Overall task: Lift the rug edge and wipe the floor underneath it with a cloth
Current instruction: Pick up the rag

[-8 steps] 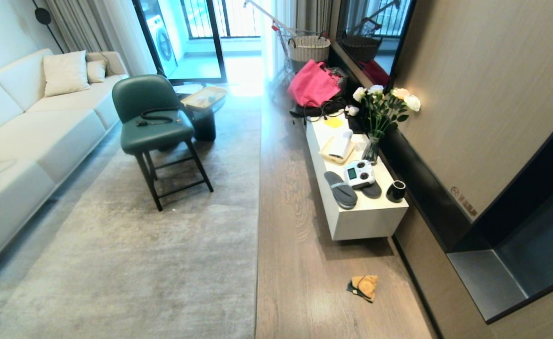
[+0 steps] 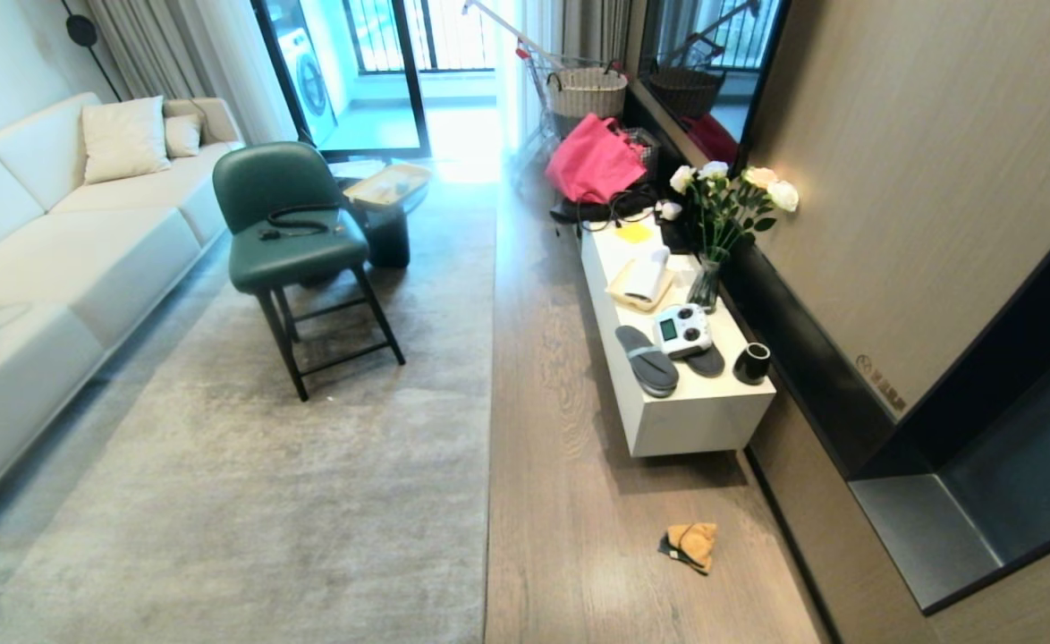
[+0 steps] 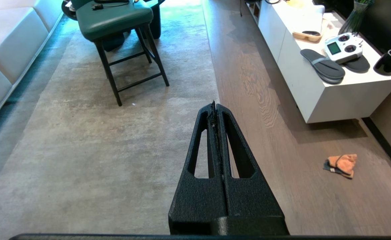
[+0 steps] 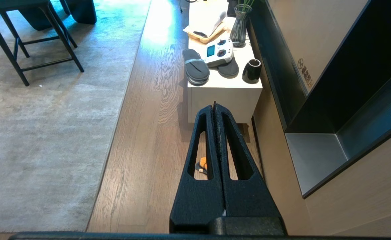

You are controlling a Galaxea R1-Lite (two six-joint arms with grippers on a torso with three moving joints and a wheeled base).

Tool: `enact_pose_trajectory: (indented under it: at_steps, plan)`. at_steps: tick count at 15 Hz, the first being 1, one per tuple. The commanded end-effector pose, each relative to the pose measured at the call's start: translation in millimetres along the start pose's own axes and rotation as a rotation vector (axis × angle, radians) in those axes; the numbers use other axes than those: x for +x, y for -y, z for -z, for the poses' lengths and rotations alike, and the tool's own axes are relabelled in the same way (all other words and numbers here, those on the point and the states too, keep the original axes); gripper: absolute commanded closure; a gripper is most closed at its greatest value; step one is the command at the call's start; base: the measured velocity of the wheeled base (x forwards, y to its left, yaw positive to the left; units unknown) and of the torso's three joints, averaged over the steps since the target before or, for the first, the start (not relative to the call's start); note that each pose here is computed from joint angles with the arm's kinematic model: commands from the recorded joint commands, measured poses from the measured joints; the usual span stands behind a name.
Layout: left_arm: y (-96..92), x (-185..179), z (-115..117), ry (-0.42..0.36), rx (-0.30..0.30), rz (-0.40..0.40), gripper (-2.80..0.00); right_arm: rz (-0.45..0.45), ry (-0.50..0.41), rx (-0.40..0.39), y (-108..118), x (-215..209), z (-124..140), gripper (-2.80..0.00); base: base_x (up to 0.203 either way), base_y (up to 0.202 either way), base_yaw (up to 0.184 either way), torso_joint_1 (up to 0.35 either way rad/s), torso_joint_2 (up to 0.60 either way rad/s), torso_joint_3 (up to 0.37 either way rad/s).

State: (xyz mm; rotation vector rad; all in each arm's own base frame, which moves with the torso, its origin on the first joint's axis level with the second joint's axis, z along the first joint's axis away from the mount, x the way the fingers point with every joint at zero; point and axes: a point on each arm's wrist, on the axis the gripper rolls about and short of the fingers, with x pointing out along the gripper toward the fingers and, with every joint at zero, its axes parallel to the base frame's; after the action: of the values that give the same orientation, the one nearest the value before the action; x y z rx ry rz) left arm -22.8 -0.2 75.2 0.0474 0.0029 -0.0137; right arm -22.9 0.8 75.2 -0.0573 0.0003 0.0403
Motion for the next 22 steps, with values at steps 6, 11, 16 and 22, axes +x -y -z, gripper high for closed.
enact_pose_trajectory:
  at_steps: [6, 11, 16, 22]
  plan:
    - [0.0, 0.0, 0.0, 0.000, 0.000, 0.000, 0.00, -0.001, 0.000, -0.001, 0.0, 0.1, -0.1, 0.00, 0.000, 0.000, 0.000, 0.000, 0.00, 0.000]
    - [0.0, 0.0, 0.0, 0.000, 0.001, 0.000, 0.00, -0.001, -0.001, -0.001, 0.0, 0.1, -0.1, 0.00, 0.000, 0.000, 0.000, 0.000, 0.00, 0.000]
    - [0.0, 0.0, 0.0, 0.000, 0.000, 0.000, 0.00, -0.001, -0.002, -0.001, 0.0, 0.1, 0.0, 0.00, 0.000, 0.000, 0.000, 0.000, 0.00, 0.000]
    - [0.0, 0.0, 0.0, 0.000, 0.000, 0.000, 0.00, 0.000, -0.002, 0.007, 0.0, 0.1, 0.0, 0.00, 0.000, 0.000, 0.000, 0.000, 0.00, 0.000]
